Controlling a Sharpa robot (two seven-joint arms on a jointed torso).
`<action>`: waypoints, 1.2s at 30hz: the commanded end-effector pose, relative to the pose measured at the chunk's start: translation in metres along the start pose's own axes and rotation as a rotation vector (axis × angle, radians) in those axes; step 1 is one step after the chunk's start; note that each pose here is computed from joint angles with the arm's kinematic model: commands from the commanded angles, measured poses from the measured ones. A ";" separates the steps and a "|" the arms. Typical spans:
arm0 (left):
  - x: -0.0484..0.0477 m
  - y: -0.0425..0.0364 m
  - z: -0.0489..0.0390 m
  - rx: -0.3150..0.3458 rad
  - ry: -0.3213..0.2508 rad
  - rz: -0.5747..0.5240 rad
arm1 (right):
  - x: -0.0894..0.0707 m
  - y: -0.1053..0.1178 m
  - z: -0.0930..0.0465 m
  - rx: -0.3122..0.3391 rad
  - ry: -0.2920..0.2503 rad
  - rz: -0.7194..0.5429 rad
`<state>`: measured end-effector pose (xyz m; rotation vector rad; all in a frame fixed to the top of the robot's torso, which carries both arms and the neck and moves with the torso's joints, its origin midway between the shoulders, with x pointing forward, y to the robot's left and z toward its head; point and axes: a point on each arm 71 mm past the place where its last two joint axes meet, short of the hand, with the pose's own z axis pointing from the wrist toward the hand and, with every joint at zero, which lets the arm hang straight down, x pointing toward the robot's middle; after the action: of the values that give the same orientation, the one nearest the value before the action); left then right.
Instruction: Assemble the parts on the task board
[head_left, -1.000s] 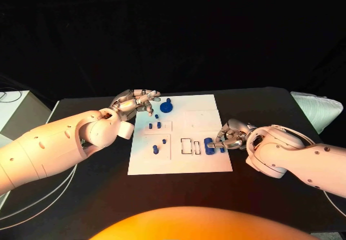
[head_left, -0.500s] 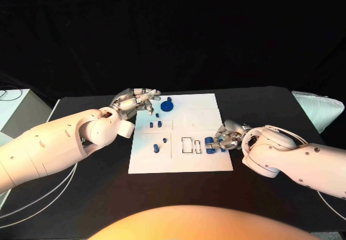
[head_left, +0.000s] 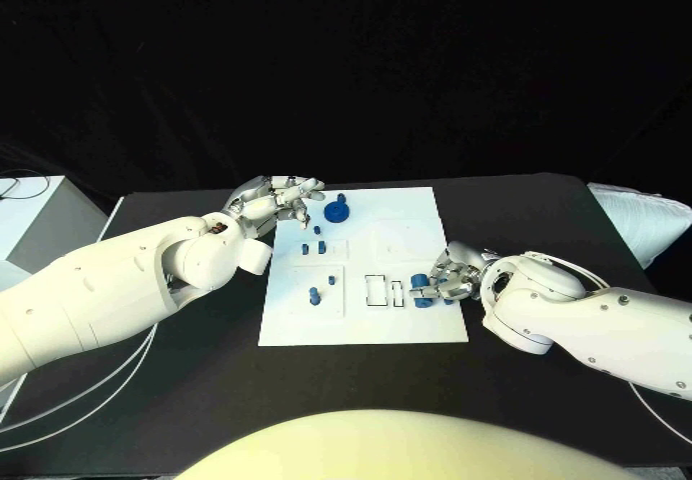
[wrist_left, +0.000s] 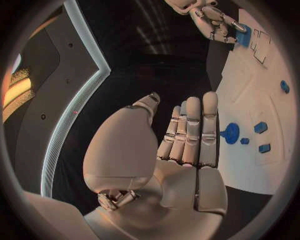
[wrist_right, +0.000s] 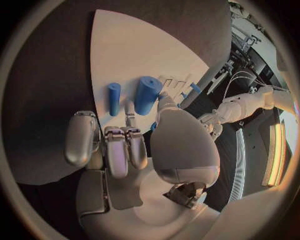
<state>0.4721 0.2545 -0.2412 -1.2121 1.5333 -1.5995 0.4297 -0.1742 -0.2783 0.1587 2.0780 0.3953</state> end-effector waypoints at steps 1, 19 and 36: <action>0.0025 -0.0008 0.0002 0.005 0.021 -0.013 | 0.008 0.000 0.002 0.004 0.035 -0.053; 0.0024 -0.0004 -0.0003 -0.003 0.028 -0.012 | 0.011 -0.001 0.001 0.010 0.016 0.005; 0.0031 0.0004 0.0000 -0.012 0.039 -0.007 | -0.005 0.021 -0.016 -0.036 0.026 0.124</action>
<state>0.4715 0.2545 -0.2419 -1.2127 1.5553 -1.6042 0.4192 -0.1613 -0.2594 0.2258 2.0647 0.4931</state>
